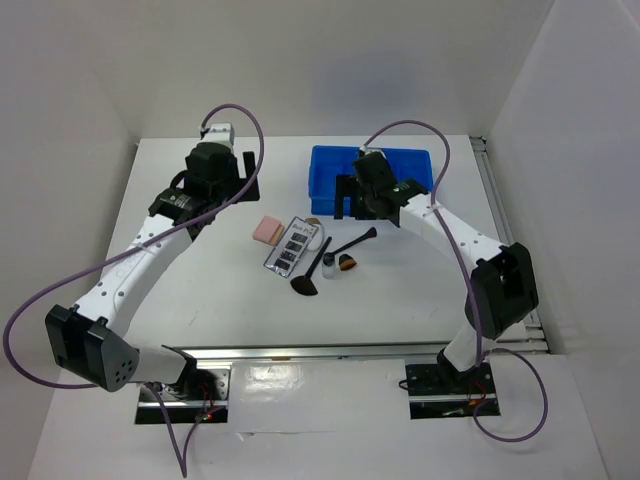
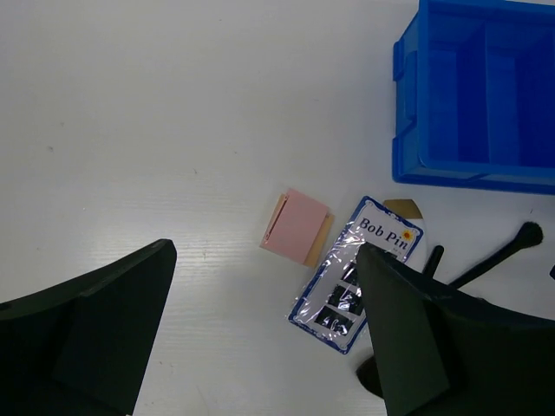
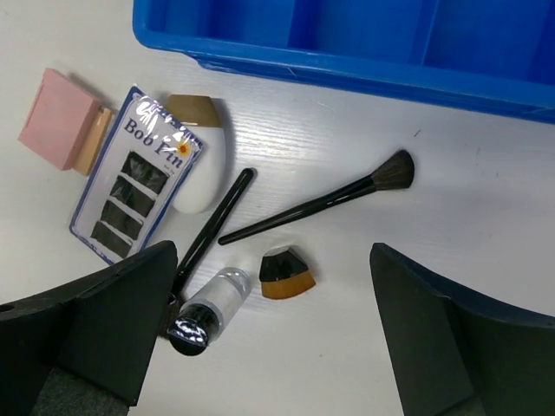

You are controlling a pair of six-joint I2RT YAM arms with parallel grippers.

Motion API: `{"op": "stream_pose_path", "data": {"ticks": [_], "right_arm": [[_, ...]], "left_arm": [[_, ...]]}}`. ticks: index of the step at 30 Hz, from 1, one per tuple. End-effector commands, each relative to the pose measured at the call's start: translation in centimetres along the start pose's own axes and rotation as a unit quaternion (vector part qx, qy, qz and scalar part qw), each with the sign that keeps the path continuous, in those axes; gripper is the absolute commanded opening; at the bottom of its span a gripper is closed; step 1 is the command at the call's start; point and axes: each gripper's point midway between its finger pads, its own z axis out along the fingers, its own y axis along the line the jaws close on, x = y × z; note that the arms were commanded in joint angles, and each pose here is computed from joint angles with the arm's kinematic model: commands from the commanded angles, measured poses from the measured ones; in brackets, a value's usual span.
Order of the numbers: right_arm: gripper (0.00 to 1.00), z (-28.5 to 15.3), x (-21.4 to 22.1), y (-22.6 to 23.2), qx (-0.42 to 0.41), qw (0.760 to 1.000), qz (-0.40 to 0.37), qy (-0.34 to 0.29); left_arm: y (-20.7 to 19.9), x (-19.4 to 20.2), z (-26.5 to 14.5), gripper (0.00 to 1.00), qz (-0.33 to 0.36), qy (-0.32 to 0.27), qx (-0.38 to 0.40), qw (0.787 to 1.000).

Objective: Organize the makeup

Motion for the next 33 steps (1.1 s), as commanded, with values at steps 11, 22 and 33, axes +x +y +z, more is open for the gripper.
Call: {"op": "stream_pose_path", "data": {"ticks": [11, 22, 33], "right_arm": [[1.00, -4.5, -0.7, 2.7, -0.095, 0.992, -0.046, -0.069], [1.00, -5.1, 1.5, 4.7, -0.126, 0.988, -0.037, -0.083], [1.00, -4.4, 7.2, 7.7, -0.180, 0.977, -0.099, -0.051]], "left_arm": [[0.8, -0.3, -0.6, 1.00, -0.049, -0.019, -0.026, 0.998], [0.1, 1.1, 0.0, 1.00, -0.037, 0.024, -0.016, 0.999], [-0.6, 2.0, 0.3, 1.00, -0.029, 0.044, 0.005, 0.999]]}}
